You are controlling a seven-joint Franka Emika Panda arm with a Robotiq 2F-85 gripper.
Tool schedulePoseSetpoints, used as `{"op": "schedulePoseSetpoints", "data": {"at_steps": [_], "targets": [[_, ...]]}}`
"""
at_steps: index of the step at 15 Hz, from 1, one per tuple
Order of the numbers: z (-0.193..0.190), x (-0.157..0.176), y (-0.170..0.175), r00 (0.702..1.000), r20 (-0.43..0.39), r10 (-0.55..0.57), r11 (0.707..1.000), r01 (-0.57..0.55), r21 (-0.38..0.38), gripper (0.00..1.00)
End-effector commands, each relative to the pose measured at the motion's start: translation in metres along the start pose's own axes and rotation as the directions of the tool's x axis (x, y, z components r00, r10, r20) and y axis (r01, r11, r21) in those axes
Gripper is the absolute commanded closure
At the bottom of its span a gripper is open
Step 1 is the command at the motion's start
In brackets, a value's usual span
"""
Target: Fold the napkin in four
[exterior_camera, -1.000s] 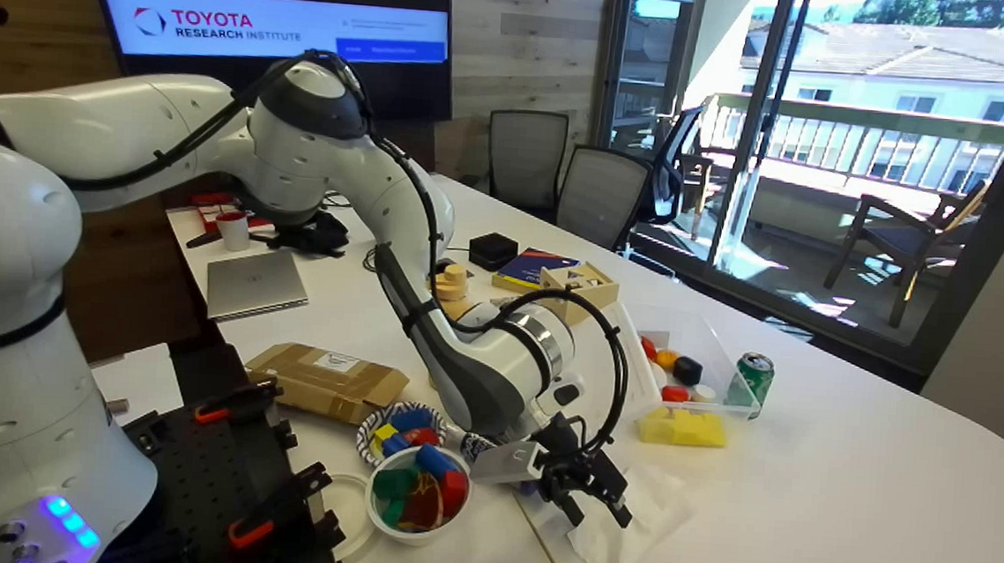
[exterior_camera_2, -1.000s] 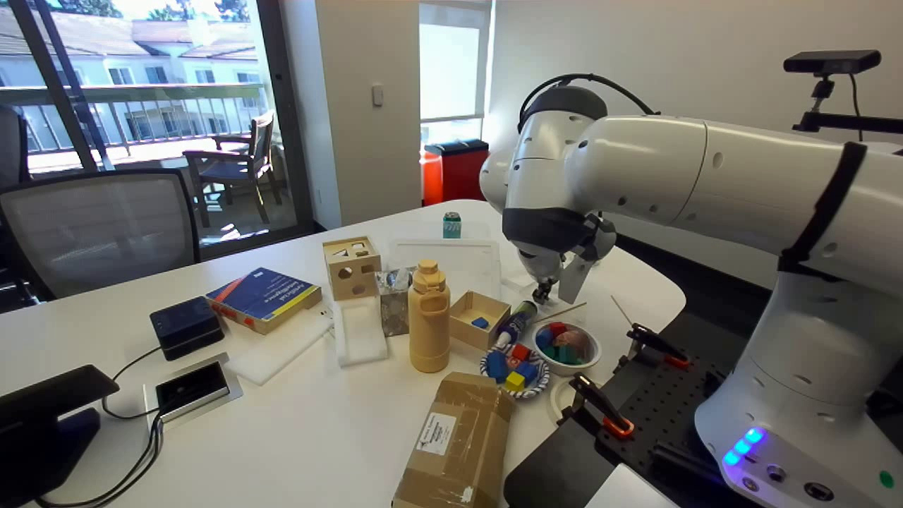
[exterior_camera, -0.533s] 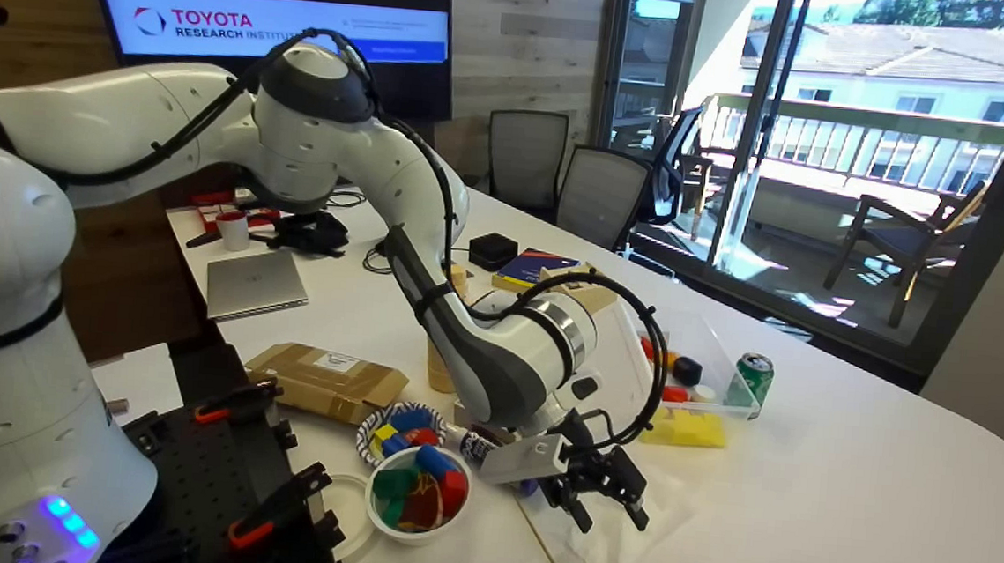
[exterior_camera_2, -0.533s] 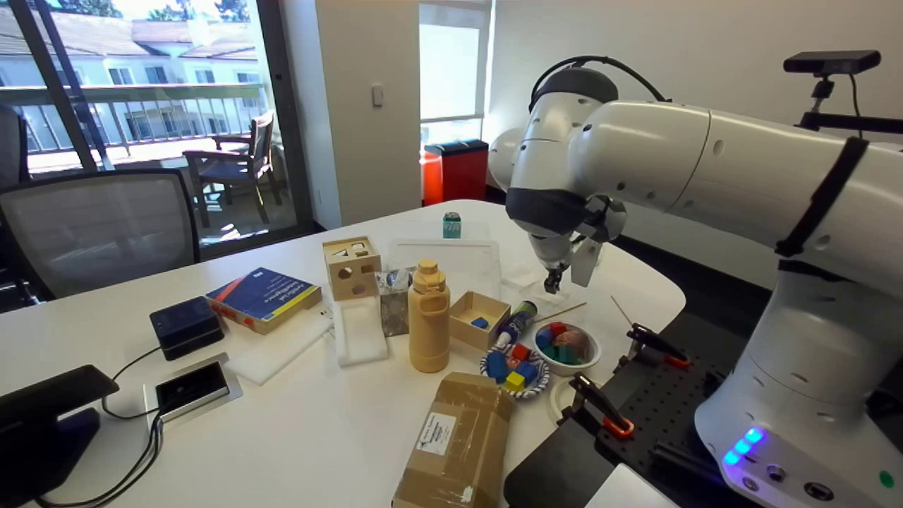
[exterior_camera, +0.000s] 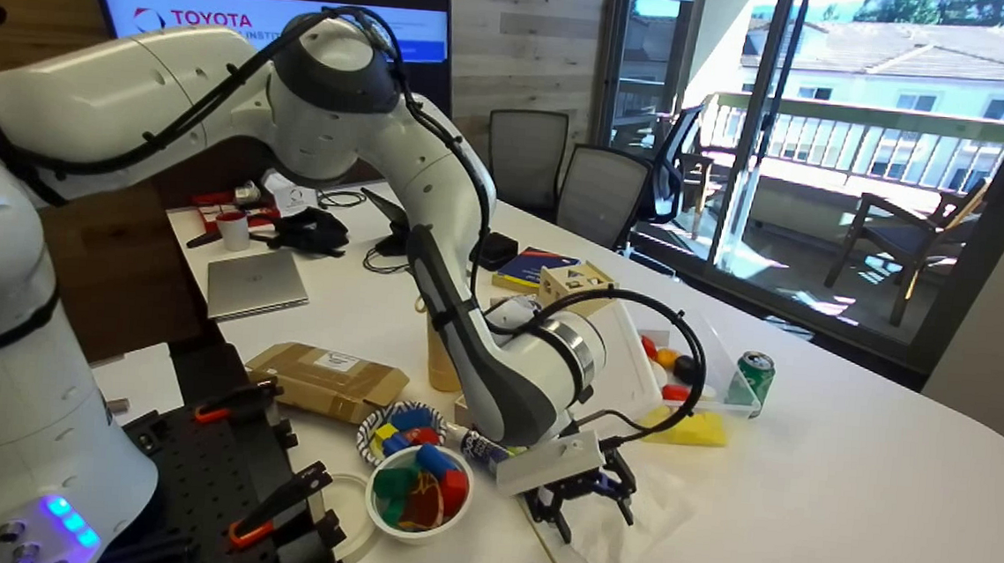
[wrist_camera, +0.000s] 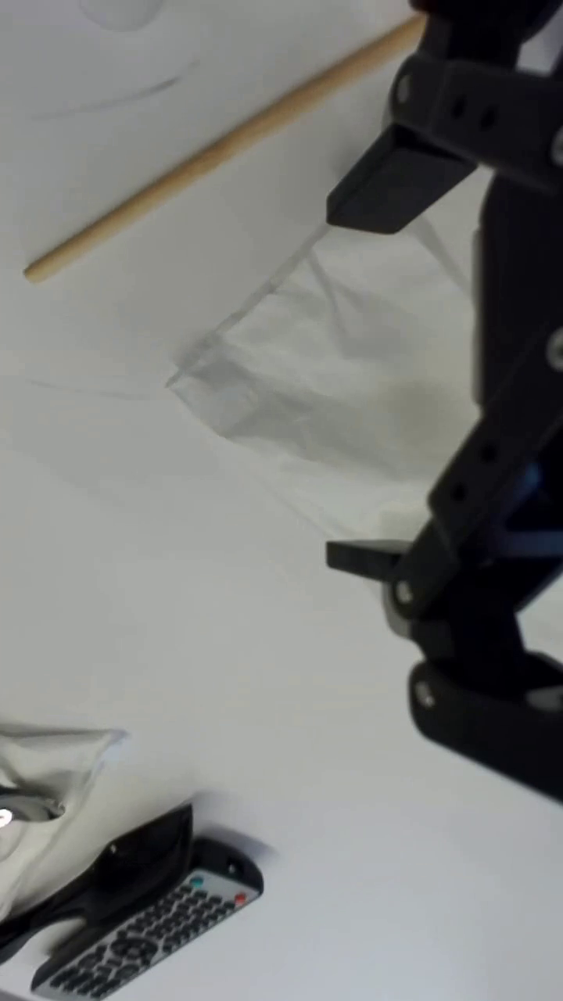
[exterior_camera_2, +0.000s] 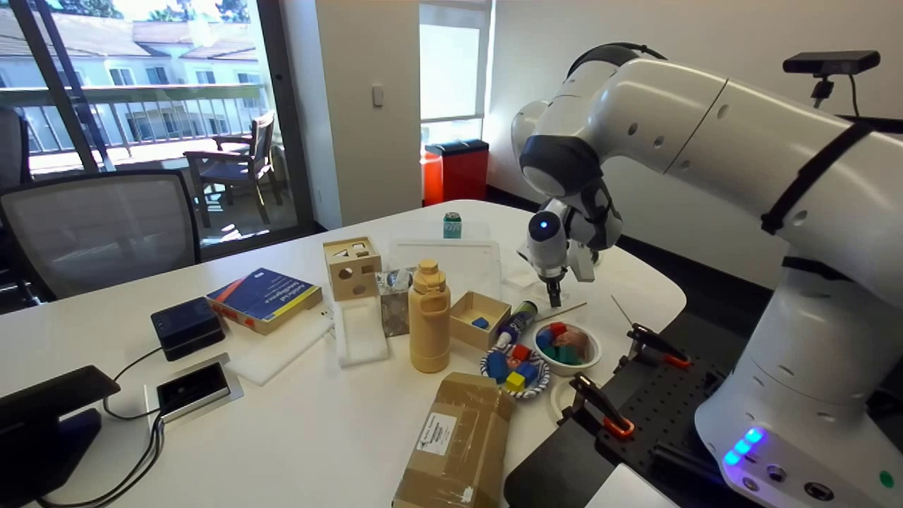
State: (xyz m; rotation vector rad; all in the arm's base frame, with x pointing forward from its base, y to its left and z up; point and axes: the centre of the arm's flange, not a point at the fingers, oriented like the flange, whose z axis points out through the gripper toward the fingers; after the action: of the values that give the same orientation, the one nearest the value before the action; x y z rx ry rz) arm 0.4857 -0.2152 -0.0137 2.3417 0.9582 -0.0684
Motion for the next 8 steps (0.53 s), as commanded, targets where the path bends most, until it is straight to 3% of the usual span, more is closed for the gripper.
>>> {"op": "schedulePoseSetpoints", "data": {"at_steps": [1, 4, 8], "targets": [[0.014, -0.01, -0.007, 0.985, 0.032, -0.167, 0.982, 0.163, 0.095, 0.0], [0.021, -0.026, -0.018, 0.973, 0.054, -0.223, 0.97, 0.216, 0.114, 0.0], [0.021, -0.032, -0.017, 0.986, 0.047, -0.157, 0.983, 0.152, 0.101, 0.0]]}}
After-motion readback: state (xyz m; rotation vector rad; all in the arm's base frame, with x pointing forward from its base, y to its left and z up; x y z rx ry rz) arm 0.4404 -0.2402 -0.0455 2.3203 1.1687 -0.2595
